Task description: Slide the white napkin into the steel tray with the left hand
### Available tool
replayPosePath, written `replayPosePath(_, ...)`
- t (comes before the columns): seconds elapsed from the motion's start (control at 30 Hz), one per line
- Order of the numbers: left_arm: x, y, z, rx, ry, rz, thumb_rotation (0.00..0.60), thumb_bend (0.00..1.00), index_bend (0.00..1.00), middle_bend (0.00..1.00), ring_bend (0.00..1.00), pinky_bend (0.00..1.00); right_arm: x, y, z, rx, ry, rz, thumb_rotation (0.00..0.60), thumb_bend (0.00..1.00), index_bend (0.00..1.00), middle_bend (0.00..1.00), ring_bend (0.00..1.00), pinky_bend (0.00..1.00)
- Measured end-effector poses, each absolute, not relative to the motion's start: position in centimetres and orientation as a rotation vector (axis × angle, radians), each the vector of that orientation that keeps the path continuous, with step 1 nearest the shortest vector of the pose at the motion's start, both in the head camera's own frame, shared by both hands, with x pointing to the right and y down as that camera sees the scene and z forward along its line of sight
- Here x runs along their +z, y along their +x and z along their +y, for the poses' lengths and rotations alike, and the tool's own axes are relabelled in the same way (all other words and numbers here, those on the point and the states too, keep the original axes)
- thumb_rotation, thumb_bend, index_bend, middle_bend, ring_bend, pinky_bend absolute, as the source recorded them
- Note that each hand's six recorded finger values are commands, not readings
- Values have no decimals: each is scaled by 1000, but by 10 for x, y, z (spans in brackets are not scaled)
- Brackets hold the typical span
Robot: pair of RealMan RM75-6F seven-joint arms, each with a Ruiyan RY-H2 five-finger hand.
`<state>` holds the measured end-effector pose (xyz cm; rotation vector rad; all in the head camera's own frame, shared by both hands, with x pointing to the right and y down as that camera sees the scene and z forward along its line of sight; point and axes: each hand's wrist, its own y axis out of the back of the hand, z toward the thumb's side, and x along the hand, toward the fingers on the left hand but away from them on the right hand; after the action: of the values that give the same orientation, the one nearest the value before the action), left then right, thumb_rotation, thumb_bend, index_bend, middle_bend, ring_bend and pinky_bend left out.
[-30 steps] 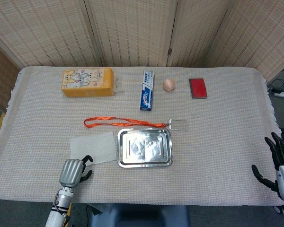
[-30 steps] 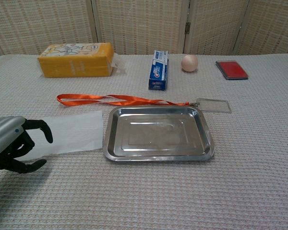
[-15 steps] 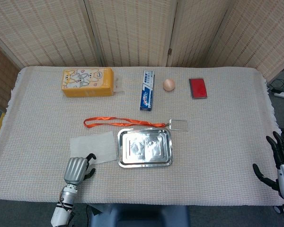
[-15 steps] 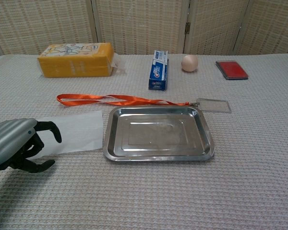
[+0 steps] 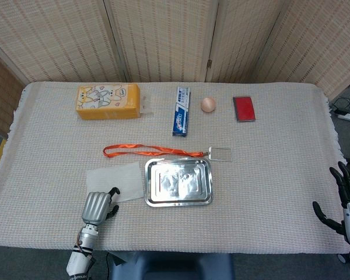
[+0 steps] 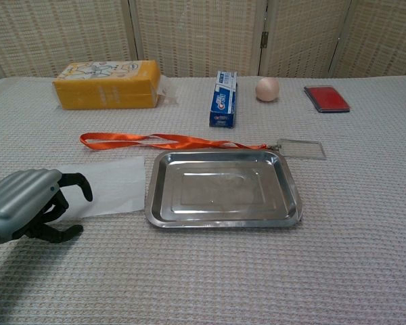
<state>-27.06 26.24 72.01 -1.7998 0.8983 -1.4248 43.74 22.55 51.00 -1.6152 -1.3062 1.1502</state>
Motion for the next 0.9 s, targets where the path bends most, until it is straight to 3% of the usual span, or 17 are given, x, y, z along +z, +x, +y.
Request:
replayPosePath(0.23,723,-273,261,-1420,-1792,906,600,466,464,1000,1000,1000,512,437,226,1155,-1618,-1300,600,383,0,0,0,0)
replayPosePath(0.63,731,-276,257,-1431,-1778,919,600,474,477,1000,1000,1000,516,436,224,1167,-1620,-1294,600,383,0,0,0,0)
replayPosePath(0.9,732,-278,255,-1421,-1759,941,600,519,568,1000,1000,1000,517,436,224,1169,-1623,-1291,600,384,0,0,0,0)
